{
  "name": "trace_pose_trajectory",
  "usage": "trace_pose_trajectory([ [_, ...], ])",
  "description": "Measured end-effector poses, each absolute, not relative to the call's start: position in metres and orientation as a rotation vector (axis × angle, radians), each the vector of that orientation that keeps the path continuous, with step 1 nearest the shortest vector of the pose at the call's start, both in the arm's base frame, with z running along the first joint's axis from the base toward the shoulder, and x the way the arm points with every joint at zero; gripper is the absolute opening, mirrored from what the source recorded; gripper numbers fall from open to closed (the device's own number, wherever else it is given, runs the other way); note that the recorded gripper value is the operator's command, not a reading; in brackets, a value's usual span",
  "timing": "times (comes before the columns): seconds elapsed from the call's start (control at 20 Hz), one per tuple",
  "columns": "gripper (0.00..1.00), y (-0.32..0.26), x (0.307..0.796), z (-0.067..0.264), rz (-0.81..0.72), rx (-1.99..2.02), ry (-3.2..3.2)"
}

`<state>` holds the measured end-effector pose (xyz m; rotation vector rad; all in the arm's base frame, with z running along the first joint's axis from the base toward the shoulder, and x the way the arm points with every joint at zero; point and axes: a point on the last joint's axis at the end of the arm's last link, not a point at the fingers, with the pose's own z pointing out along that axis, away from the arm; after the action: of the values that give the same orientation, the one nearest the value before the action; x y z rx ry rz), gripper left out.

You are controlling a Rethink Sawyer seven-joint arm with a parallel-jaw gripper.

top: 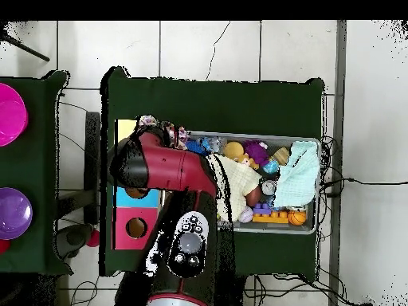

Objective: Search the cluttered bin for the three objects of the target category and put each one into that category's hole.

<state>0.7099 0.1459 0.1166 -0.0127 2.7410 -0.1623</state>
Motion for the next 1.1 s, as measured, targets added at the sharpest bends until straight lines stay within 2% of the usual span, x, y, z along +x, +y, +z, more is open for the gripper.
trace_pose_trajectory([
  [1.1,0.0,0.182,0.703,0.105,-0.11,0.036,2.805],
])
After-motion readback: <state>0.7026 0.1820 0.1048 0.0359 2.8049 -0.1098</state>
